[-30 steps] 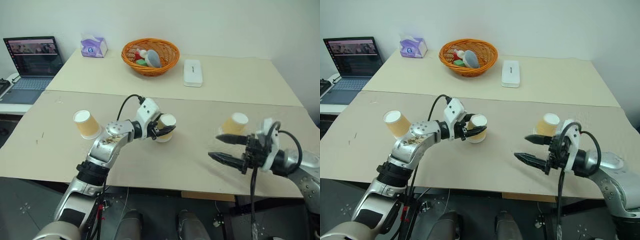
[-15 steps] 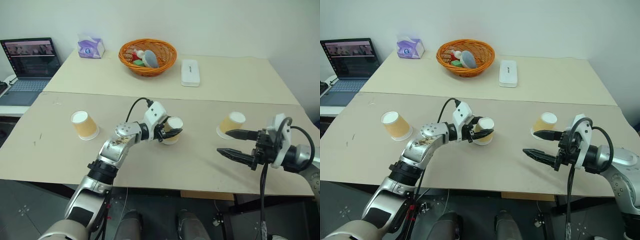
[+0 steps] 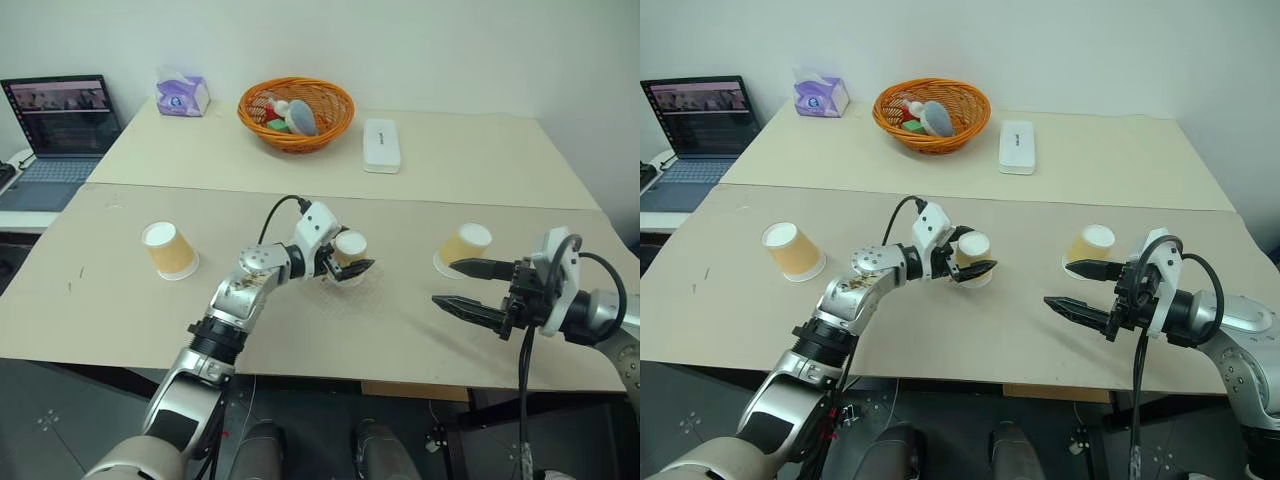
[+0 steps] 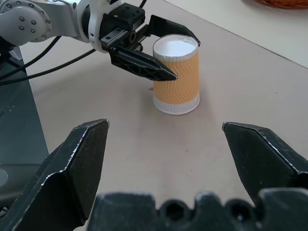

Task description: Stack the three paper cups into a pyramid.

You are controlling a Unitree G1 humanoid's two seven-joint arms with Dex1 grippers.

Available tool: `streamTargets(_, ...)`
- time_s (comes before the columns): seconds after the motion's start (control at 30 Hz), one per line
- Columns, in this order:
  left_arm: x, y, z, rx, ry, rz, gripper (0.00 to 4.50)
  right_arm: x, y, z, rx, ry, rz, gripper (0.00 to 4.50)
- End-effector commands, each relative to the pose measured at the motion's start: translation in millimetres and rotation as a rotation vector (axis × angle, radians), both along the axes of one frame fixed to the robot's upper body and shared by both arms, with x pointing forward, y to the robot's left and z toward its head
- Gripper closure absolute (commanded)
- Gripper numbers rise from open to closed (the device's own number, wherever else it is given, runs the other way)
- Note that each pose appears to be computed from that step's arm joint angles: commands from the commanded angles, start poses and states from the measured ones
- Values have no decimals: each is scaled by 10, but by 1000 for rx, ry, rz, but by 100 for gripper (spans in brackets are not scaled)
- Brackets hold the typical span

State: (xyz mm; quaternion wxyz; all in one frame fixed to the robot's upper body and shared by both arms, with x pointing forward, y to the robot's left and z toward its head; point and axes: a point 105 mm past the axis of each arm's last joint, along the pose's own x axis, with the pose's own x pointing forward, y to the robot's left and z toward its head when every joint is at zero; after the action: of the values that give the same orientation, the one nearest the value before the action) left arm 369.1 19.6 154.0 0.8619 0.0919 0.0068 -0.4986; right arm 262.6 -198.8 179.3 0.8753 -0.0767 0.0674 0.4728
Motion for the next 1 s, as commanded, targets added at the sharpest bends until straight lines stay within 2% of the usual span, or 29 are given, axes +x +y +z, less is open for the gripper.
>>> streamTargets(0.03, -22, 48, 418, -85, -117, 50, 1, -6, -18, 141, 4, -57, 1, 0)
streamTargets(0.2, -128, 294, 866, -165, -247, 222, 1, -22, 3, 129, 17, -50, 9, 0)
streamTargets(0.33, -146, 758, 1071, -219, -329, 485, 1, -7, 29, 100, 23, -47, 13, 0)
streamTargets(0.5, -29, 1380, 970, -269, -227, 864, 1, -5, 60, 61, 30, -36, 25, 0)
streamTargets(0.63, -14, 1740, 914, -277, -118, 1137, 1, 11, 88, 53, 37, -32, 39, 0)
streamTargets(0.87, -103, 2002, 1096, -299, -92, 1326, 1, 32, 128, 37, 44, -28, 61, 0)
streamTargets(1.0, -192, 2160, 999, -285, -52, 1410, 1, 50, 140, 19, 46, -24, 68, 0)
